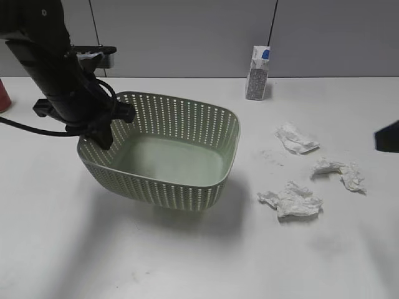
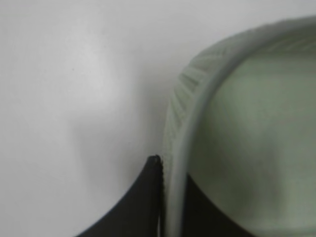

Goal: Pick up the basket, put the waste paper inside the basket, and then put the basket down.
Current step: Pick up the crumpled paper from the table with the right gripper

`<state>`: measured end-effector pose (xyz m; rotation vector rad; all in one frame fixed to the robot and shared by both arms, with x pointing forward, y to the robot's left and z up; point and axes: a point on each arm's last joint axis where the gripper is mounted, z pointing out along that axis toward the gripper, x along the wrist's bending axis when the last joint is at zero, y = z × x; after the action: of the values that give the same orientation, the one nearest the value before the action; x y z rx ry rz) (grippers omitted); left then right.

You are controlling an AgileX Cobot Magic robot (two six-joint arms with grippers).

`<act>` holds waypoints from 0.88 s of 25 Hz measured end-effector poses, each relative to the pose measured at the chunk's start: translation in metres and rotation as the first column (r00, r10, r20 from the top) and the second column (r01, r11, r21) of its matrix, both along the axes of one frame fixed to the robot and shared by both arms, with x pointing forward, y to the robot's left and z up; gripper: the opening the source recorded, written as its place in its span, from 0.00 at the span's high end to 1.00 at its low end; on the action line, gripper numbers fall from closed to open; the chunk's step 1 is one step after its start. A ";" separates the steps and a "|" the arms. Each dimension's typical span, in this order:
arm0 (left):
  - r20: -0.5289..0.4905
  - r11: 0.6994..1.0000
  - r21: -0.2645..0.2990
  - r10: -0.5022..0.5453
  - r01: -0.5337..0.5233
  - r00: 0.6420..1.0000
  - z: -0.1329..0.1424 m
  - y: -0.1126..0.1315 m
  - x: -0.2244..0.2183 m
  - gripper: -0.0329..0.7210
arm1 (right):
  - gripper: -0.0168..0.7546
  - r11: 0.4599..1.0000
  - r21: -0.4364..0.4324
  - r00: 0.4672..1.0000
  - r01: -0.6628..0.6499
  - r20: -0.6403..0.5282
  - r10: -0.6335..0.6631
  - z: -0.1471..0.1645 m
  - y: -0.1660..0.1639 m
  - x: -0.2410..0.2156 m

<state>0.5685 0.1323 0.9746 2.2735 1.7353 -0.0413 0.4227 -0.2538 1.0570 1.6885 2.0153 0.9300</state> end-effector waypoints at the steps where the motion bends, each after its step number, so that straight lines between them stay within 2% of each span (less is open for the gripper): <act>1: 0.003 1.000 -0.001 0.001 -0.001 1.000 0.000 0.000 0.000 0.95 | 0.25 1.000 0.004 0.999 -0.020 -0.042 0.020 -0.005 0.005 0.019; 5: 0.016 1.000 -0.006 0.003 -0.003 1.000 0.000 0.000 0.001 0.95 | 0.25 0.995 -0.006 0.987 -0.097 -0.127 0.096 -0.025 0.021 0.088; 11: 0.014 1.000 -0.011 0.007 -0.006 1.000 0.000 -0.001 0.001 0.95 | 0.25 0.988 -0.077 0.973 -0.135 -0.200 0.117 -0.078 0.032 0.173; 15: 0.012 1.000 -0.015 0.009 -0.009 1.000 0.000 -0.001 0.001 0.95 | 0.25 0.971 -0.165 0.970 -0.175 -0.200 0.141 -0.109 0.033 0.206; 19: 0.009 1.000 -0.022 0.013 -0.013 1.000 0.000 -0.002 0.001 0.95 | 0.25 0.964 -0.194 0.971 -0.182 -0.190 0.145 -0.136 0.035 0.222; 22: 0.006 0.999 -0.027 0.016 -0.016 1.000 0.000 -0.002 0.001 0.95 | 0.25 0.945 -0.221 0.960 -0.242 -0.199 0.199 -0.154 0.046 0.224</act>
<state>0.5692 0.1302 0.9750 2.2378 1.7392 -0.0544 0.6467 -0.2077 0.9032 1.4761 2.3636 0.5841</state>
